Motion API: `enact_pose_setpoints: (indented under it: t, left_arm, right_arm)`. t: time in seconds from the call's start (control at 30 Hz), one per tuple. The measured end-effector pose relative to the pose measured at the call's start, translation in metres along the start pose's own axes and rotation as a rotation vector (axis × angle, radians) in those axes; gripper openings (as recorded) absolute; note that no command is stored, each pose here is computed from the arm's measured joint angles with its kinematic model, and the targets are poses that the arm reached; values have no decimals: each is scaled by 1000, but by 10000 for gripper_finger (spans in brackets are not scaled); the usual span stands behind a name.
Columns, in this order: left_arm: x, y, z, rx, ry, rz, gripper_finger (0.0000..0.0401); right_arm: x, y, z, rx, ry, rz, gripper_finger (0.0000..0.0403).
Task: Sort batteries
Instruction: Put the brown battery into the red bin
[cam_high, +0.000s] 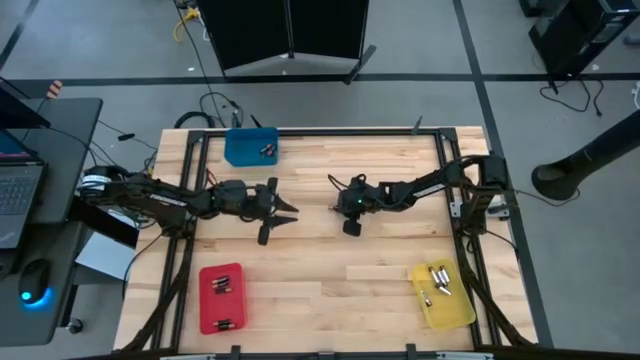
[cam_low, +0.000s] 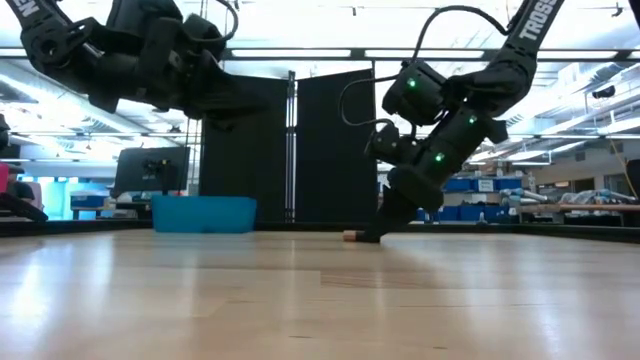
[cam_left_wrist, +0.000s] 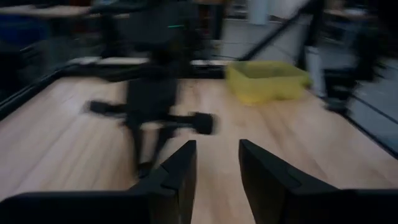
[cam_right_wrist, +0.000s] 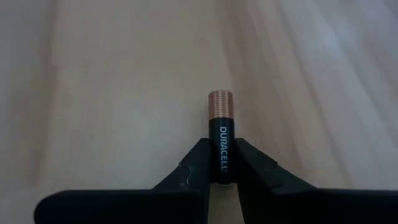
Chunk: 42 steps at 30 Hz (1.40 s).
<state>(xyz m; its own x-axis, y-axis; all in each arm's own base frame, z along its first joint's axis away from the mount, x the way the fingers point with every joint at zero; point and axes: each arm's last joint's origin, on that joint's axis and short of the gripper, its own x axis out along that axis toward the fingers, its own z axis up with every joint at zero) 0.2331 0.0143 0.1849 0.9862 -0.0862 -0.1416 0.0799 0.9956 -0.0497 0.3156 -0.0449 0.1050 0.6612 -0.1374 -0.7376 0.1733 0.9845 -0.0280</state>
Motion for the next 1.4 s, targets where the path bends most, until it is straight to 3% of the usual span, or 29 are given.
enact_pose_setpoints:
  t: [0.1,0.27,0.4,0.57,0.7,0.93,1.23,1.4]
  left_arm:
    - [0,2,-1,-66,9,73,127]
    - [5,0,-4,-53,-11,58,127]
    - [14,-5,-2,10,-131,30,127]
    - [20,-11,3,104,-332,14,127]
    - [20,-15,8,154,-469,-13,127]
    - [20,-18,8,180,-481,-101,127]
    - [25,-16,16,155,-513,-48,127]
    - [30,-17,23,153,-528,-76,127]
  right_arm:
    - [-2,12,5,-24,-57,14,58]
    - [-10,37,27,-42,-300,19,58]
    - [-23,60,45,-112,-531,56,58]
    - [-35,74,56,-139,-700,26,58]
    - [-42,85,59,-164,-764,-15,58]
    - [-55,100,63,-184,-875,-120,58]
    - [-63,106,67,-201,-956,-129,58]
    - [-64,106,67,-203,-963,-120,58]
